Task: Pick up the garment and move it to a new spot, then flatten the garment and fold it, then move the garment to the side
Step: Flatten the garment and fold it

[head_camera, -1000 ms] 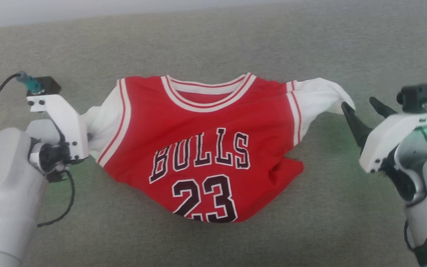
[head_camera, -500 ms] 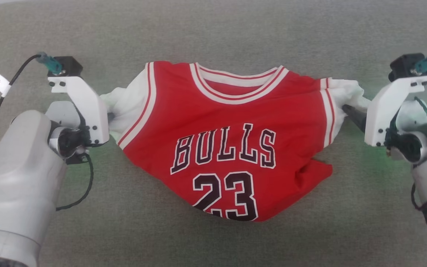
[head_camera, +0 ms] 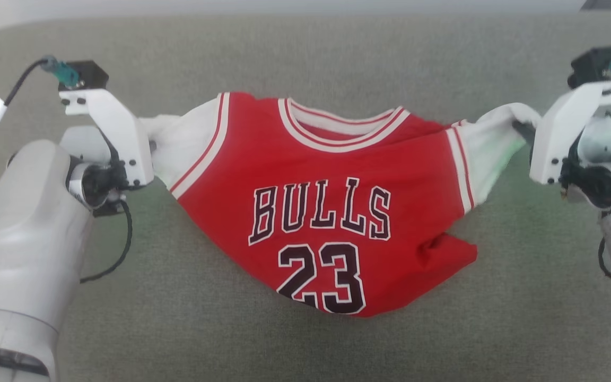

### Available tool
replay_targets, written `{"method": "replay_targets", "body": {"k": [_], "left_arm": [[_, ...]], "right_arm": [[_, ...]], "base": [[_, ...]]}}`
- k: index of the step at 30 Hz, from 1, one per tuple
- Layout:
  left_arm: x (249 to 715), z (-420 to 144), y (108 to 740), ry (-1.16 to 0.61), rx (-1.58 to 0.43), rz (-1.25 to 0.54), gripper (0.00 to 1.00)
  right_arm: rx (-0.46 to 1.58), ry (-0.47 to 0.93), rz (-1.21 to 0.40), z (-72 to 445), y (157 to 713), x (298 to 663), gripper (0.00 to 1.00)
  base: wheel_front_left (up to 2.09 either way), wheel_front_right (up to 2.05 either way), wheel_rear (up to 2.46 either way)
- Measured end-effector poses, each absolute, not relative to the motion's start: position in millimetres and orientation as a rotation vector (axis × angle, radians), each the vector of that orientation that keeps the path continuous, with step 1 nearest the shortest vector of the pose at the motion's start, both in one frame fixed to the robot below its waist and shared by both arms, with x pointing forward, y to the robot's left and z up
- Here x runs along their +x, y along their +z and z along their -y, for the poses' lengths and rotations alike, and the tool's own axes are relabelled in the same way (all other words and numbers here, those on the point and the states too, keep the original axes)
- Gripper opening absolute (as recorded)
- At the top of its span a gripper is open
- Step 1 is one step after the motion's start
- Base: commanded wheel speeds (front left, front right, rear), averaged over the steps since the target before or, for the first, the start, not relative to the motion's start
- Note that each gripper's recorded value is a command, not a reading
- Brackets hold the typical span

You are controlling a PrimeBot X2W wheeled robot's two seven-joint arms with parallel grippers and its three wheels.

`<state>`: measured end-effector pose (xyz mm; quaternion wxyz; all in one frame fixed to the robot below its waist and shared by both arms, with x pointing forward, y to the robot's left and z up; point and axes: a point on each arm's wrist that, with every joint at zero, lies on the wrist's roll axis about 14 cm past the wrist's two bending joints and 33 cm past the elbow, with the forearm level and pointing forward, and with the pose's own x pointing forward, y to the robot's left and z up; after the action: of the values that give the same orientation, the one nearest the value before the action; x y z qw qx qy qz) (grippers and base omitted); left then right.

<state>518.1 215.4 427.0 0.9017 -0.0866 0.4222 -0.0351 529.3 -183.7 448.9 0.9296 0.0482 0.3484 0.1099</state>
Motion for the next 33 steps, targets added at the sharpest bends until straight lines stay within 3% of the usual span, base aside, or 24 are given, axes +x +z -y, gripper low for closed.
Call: {"method": "replay_targets", "body": {"k": [10, 23, 33], "left_arm": [[530.7, -212.4, 535.3, -0.11, -0.133, -0.637, 0.0], [511.2, -224.6, 724.6, -0.113, -0.111, -0.202, 0.0], [498.7, -239.8, 786.7, -0.08, -0.099, -0.062, 0.0]], "right_arm": [[0.036, 0.287, -0.386, 168.4, 573.2, 537.4, 0.0], [0.024, 0.305, 0.066, 154.8, 750.8, 511.8, 0.0], [-0.021, 0.311, 0.156, 145.5, 799.5, 506.5, 0.0]], "base": [[0.0, 0.0, 0.0], [0.0, 0.0, 0.0], [0.0, 0.0, 0.0]]}}
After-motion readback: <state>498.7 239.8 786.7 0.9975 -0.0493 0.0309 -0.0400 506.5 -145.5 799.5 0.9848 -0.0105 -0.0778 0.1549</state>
